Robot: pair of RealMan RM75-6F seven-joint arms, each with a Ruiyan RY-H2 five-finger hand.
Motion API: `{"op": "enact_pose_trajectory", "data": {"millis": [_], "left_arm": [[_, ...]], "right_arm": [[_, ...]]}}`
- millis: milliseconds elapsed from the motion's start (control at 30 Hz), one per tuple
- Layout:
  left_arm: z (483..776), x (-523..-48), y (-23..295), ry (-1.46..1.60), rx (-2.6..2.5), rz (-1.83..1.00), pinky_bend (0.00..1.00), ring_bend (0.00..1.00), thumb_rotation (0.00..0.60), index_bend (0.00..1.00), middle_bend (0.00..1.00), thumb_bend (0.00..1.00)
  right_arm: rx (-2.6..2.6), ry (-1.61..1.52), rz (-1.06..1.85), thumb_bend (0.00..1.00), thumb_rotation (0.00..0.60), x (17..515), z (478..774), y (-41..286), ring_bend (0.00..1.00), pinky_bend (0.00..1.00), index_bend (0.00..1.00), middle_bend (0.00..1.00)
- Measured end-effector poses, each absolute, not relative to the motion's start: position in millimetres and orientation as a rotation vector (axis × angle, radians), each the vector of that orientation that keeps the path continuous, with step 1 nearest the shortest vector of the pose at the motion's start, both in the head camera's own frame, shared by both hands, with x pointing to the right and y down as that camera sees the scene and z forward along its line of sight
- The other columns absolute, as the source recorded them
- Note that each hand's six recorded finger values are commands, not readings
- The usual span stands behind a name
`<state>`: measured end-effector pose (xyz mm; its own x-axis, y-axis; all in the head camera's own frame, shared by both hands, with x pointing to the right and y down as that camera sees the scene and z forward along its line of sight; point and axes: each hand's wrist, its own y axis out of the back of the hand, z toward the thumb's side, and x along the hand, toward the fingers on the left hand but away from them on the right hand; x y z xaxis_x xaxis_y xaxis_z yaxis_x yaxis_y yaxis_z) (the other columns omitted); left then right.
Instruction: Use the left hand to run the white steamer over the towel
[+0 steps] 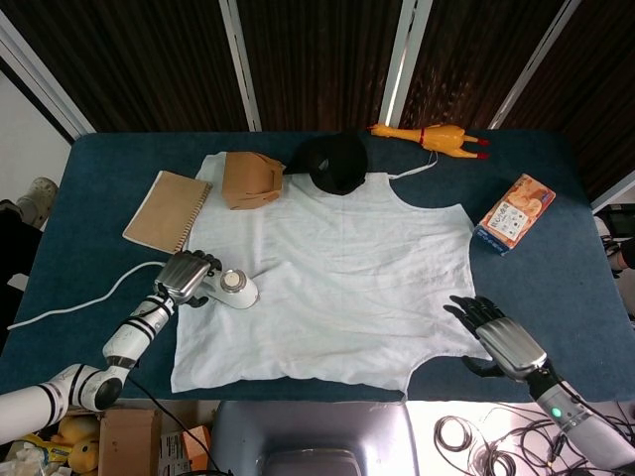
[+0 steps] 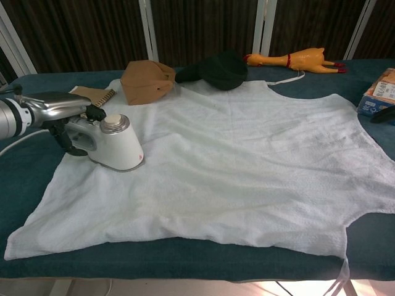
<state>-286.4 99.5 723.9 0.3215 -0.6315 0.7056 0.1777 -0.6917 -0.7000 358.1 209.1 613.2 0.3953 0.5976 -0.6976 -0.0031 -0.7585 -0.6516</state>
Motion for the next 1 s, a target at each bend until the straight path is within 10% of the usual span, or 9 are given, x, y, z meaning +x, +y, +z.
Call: {"op": "enact_pose_trajectory", "data": {"millis": [1000], "left_arm": [[725.5,-287.3,107.0,0.374,-1.860,-1.384,0.57,0.50,0.600,0.69,0.59,0.23]], "right_arm": [[-2.093,-0.512,1.410,0.33,0.600,366.3,614.7,209.1,0.00,0.00,0.00,0.00]]}}
